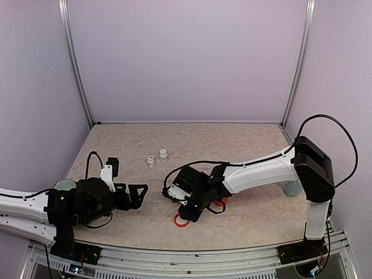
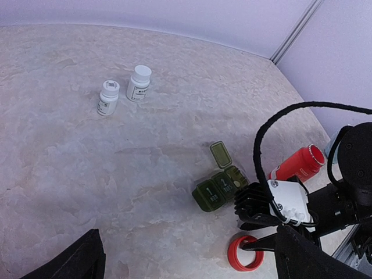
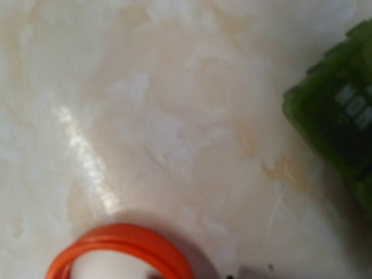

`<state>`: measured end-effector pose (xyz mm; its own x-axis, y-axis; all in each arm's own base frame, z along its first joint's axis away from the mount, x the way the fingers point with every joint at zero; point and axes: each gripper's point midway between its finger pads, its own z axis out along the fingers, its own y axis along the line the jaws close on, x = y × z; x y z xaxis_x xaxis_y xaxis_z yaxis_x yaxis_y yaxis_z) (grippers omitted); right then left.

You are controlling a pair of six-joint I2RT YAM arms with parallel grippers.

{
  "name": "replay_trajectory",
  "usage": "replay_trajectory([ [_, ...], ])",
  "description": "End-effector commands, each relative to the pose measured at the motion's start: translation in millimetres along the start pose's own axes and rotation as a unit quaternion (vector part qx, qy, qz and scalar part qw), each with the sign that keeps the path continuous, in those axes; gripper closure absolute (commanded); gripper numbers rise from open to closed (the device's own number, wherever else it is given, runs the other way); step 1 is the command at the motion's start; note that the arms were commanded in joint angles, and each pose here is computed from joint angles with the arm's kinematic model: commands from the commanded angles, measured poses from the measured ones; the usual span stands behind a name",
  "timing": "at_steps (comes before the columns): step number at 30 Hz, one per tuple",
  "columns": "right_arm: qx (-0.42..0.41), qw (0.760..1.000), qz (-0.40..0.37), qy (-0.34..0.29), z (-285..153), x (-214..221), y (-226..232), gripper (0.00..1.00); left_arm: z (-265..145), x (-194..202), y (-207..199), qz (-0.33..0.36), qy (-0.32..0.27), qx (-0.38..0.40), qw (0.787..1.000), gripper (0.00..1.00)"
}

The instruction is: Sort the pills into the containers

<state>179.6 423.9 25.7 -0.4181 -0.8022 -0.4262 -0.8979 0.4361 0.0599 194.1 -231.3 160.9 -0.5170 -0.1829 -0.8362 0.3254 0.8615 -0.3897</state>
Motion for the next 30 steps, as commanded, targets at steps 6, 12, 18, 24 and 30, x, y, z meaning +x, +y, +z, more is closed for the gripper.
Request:
replay_trajectory([
  [6,-0.02,1.0,-0.009,-0.016,-6.3,-10.1,6.1,0.99,-1.2,2.0,0.9,-0.005,-0.003,0.005,1.0,0.01],
  [12,-0.023,1.0,-0.009,-0.007,-3.8,-6.9,4.0,1.0,-1.6,1.7,-0.8,-0.006,-0.003,0.009,1.0,0.01],
  [18,-0.027,0.996,0.004,-0.086,-39.8,-34.1,-1.2,1.0,-3.6,1.7,-16.1,0.001,-0.003,0.053,0.999,0.01],
  [24,-0.089,0.952,0.055,-0.289,-146.5,-76.3,-13.7,1.0,-29.4,-7.2,-77.5,0.049,-0.047,0.242,0.968,0.01],
  [30,-0.139,0.903,0.098,-0.395,-217.8,-86.4,-17.4,1.0,-56.9,-26.4,-128.1,0.166,-0.128,0.359,0.909,0.01],
])
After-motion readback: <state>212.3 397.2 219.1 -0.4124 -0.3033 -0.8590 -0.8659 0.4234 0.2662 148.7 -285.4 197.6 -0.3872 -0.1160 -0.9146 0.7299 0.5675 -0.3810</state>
